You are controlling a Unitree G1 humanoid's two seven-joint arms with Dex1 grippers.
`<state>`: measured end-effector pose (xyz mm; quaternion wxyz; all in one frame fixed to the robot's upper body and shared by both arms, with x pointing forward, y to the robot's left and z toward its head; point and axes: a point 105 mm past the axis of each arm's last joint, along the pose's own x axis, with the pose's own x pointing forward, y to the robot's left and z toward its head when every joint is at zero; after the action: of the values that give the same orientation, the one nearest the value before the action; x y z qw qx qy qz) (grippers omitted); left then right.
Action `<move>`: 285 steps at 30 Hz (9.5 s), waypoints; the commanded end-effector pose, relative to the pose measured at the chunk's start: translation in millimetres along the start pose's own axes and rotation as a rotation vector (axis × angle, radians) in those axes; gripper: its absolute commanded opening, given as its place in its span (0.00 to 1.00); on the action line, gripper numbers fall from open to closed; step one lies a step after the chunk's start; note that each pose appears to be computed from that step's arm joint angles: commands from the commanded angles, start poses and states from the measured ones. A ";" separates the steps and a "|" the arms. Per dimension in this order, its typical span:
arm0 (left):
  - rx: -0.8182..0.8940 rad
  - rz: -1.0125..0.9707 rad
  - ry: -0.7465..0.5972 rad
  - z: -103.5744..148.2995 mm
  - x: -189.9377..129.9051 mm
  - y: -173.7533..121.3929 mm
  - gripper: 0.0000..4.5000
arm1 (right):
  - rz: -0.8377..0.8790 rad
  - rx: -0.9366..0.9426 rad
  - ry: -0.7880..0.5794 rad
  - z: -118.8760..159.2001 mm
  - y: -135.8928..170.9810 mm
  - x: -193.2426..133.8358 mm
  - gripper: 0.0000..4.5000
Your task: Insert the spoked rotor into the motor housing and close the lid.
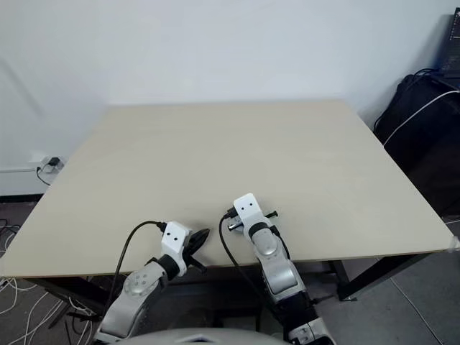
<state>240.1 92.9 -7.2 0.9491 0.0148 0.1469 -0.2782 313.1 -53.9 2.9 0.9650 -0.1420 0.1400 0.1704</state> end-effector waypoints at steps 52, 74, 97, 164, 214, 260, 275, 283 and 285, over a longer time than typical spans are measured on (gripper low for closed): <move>0.040 0.027 -0.142 23.1 10.5 1.2 0.00 | 0.554 -0.019 -0.022 -0.9 -36.1 -10.4 0.99; 0.036 0.002 -0.148 23.6 14.6 -2.9 0.00 | 0.465 -0.021 -0.032 -0.5 -40.1 -5.9 0.72; 0.027 0.011 -0.157 24.7 11.9 -2.6 0.00 | 0.553 -0.054 0.083 -13.4 -39.5 -9.5 0.72; -0.427 -0.230 0.127 18.2 101.0 -18.9 0.00 | 0.452 -0.066 0.157 -27.9 -35.2 -9.2 0.99; -0.401 -0.223 0.110 19.7 100.4 -16.4 0.00 | 0.331 1.079 0.198 -31.7 -34.8 -51.0 0.99; -0.439 -0.121 -0.126 54.7 88.2 -2.8 0.00 | 0.268 1.415 0.209 -53.5 -26.1 -62.7 0.28; -0.788 -0.076 -0.232 28.0 15.6 11.8 0.00 | 0.435 1.605 -0.077 -8.6 -30.7 -68.1 0.28; -1.182 -0.178 -0.252 17.9 -0.4 -7.6 0.08 | 0.555 1.617 -0.128 15.1 -26.2 -69.4 0.28; -1.260 -0.201 -0.260 18.0 -2.7 -10.6 0.20 | 0.568 1.608 -0.135 18.9 -26.8 -70.1 0.28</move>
<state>235.7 95.0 -4.9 0.7878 -0.5450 0.1935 -0.2120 253.6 -103.2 12.8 0.7080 0.6307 0.2436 0.2039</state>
